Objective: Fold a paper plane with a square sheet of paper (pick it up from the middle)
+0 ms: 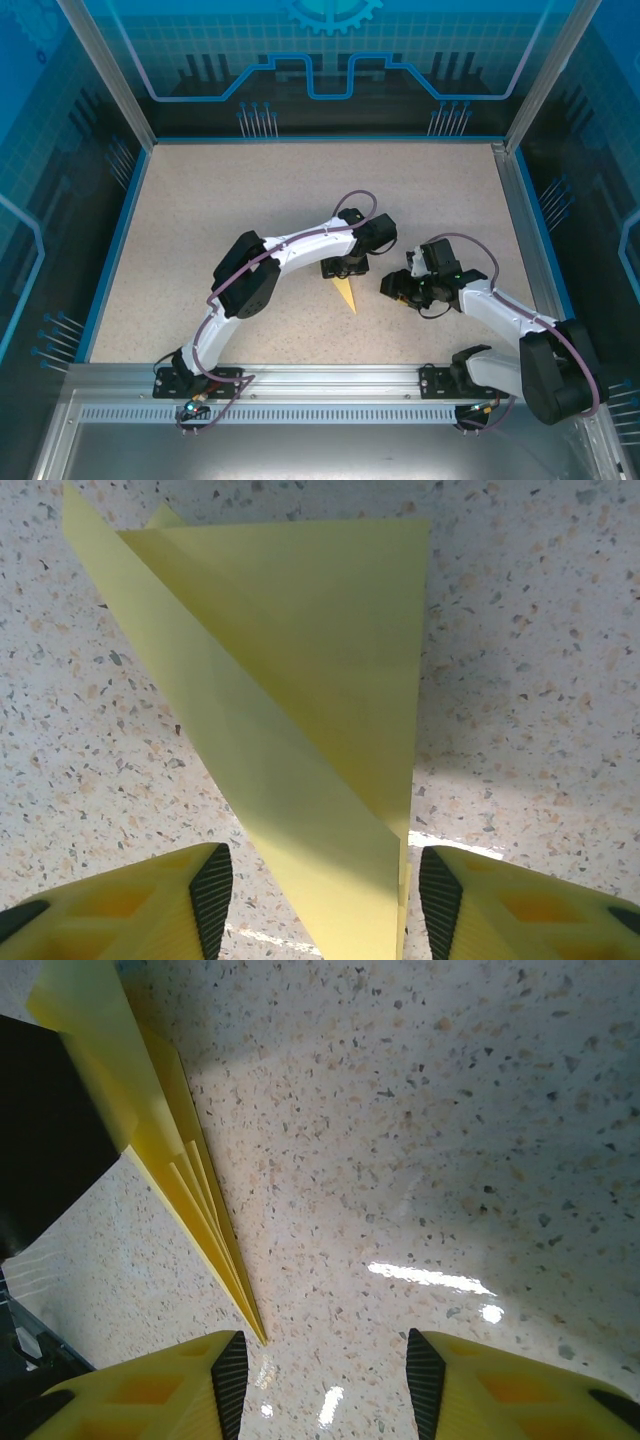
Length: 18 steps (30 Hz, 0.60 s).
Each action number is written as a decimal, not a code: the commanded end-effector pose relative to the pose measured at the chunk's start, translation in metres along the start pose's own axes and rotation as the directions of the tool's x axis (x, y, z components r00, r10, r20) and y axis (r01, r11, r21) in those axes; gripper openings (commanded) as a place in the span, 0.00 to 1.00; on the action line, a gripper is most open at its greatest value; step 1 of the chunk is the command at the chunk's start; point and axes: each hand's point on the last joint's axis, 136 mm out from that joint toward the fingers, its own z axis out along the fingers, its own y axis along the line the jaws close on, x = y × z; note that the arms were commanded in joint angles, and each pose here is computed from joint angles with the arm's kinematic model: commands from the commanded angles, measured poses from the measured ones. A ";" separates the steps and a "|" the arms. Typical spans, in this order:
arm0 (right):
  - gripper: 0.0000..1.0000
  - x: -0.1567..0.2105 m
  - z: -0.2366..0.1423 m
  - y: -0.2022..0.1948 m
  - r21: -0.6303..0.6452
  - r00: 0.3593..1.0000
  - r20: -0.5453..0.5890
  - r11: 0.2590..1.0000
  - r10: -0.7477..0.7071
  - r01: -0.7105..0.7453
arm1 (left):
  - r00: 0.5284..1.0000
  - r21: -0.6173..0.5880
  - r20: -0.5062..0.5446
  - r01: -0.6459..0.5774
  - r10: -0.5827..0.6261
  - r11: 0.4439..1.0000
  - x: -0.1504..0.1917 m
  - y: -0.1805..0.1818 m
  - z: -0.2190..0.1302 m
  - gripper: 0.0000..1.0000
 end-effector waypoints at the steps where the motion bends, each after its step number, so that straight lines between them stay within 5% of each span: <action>1: 0.49 0.003 0.001 -0.002 -0.017 0.999 -0.016 0.999 0.030 -0.030 | 1.000 -0.055 -0.006 -0.023 0.022 0.998 0.000 0.010 0.011 0.54; 11: 0.49 0.003 0.001 -0.002 -0.018 0.999 -0.013 0.999 0.036 -0.036 | 0.999 -0.058 -0.020 -0.042 0.040 0.997 0.001 0.008 0.017 0.55; 18: 0.49 0.003 0.001 -0.002 -0.019 0.999 -0.012 0.999 0.039 -0.040 | 0.999 -0.060 -0.014 -0.042 0.041 0.997 0.000 0.010 0.014 0.46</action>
